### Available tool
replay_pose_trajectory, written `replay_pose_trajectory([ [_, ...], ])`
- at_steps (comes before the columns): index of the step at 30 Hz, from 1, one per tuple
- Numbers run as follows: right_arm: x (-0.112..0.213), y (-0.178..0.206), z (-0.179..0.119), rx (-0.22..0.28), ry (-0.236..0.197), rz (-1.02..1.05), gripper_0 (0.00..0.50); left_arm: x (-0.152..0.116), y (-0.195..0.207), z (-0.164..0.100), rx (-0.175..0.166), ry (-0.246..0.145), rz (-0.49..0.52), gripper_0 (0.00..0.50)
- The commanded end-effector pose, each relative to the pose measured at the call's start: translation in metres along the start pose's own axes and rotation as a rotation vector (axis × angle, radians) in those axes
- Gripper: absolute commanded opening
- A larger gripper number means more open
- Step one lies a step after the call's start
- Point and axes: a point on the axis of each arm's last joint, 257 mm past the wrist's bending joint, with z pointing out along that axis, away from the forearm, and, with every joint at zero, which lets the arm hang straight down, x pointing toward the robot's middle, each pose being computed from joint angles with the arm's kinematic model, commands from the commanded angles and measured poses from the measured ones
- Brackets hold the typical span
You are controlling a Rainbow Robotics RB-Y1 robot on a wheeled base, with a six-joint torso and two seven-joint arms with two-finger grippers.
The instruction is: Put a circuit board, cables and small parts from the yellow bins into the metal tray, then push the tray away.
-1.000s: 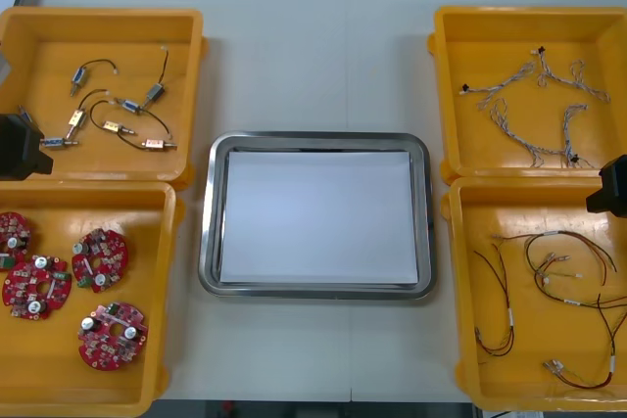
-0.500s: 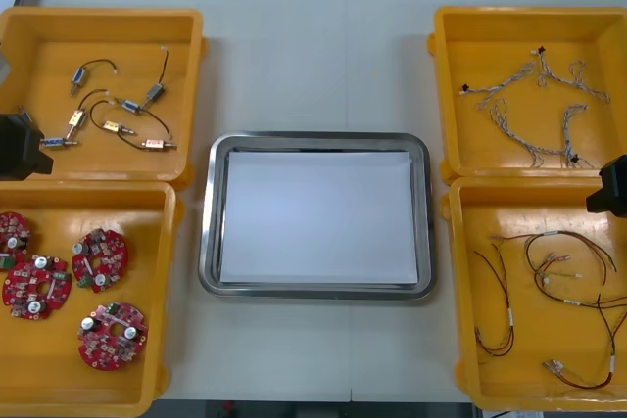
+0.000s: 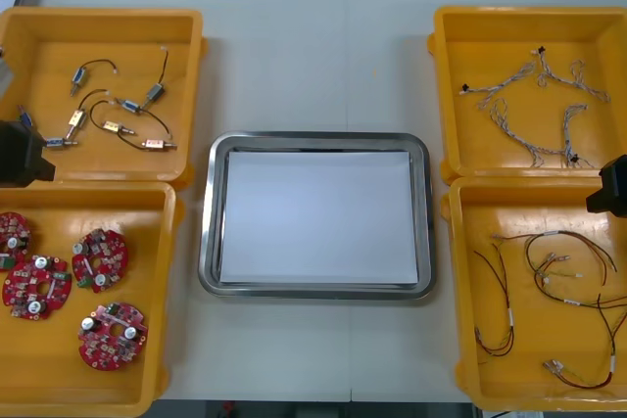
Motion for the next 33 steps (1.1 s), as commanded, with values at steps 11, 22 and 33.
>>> replay_pose_trajectory([
  [11,0.033,-0.002,0.011,-0.007,0.07,-0.091,0.5,0.008,0.012,-0.005,-0.025,-0.003,-0.041,0.5],
  [22,0.047,-0.01,0.016,-0.015,0.104,-0.399,0.5,0.043,0.049,0.007,-0.062,0.004,-0.349,0.5],
  [33,0.049,-0.018,0.031,-0.019,0.062,-0.777,0.5,0.067,0.058,0.032,-0.108,-0.065,-0.613,0.5],
])
